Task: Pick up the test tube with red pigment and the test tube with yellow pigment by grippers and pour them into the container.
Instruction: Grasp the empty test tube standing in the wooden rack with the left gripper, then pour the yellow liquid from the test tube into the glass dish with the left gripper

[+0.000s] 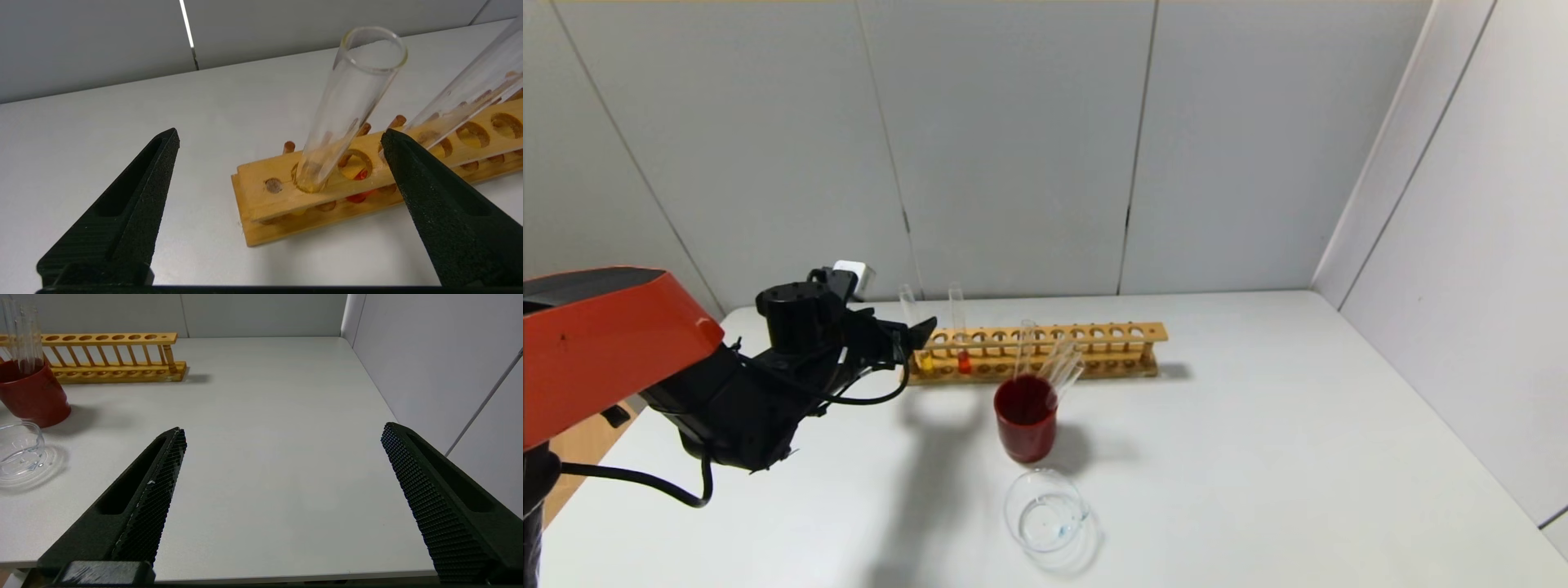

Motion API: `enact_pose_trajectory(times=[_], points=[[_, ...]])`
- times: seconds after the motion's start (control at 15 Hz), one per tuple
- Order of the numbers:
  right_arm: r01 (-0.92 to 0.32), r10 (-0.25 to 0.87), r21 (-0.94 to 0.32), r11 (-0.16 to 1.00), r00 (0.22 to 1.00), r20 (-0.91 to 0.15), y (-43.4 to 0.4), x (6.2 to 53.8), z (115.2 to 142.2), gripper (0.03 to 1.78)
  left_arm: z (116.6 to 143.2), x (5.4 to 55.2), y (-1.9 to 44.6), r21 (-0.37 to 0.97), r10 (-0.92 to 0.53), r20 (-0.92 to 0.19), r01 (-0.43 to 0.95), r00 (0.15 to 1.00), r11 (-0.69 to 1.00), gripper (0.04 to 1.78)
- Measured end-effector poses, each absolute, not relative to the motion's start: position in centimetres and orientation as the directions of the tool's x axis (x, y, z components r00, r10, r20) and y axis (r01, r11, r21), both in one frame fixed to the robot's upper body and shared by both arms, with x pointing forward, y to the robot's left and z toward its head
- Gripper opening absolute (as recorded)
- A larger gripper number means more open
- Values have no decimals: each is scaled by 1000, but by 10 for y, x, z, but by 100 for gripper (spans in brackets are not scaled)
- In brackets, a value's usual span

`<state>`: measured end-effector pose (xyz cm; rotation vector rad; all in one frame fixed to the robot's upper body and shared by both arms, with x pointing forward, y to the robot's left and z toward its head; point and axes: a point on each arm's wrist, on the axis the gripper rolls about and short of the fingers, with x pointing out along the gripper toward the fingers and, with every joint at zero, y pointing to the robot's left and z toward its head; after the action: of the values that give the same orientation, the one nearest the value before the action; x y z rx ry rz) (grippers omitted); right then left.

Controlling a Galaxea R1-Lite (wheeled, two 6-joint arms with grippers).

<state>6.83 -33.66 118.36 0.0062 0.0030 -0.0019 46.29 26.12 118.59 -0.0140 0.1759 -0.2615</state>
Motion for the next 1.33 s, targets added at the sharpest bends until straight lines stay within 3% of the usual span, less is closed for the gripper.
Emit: enact_pose_trajectory(times=[0.27,0.47,0.6,0.8,0.93,1.33], points=[[2,-2,6,1000,1000,-3,-337,68,1184,174,1184,470,256,-37,-266,-162,264,950,964,171],[2,-2,6,1000,1000,-3,-337,68,1184,174,1183,473,253,-36,-274,-157,272,949,962,147],[2,-2,6,1000,1000,-3,-337,68,1184,174,1181,475,250,-37,-278,-158,275,948,961,120],[2,-2,6,1000,1000,-3,-337,68,1184,174,1177,477,247,-37,-283,-163,281,945,959,62],[2,-2,6,1000,1000,-3,-337,68,1184,174,1176,477,246,-37,-284,-165,282,944,959,35],[2,-2,6,1000,1000,-3,-337,68,1184,174,1191,478,243,-24,-240,-152,239,959,971,31]])
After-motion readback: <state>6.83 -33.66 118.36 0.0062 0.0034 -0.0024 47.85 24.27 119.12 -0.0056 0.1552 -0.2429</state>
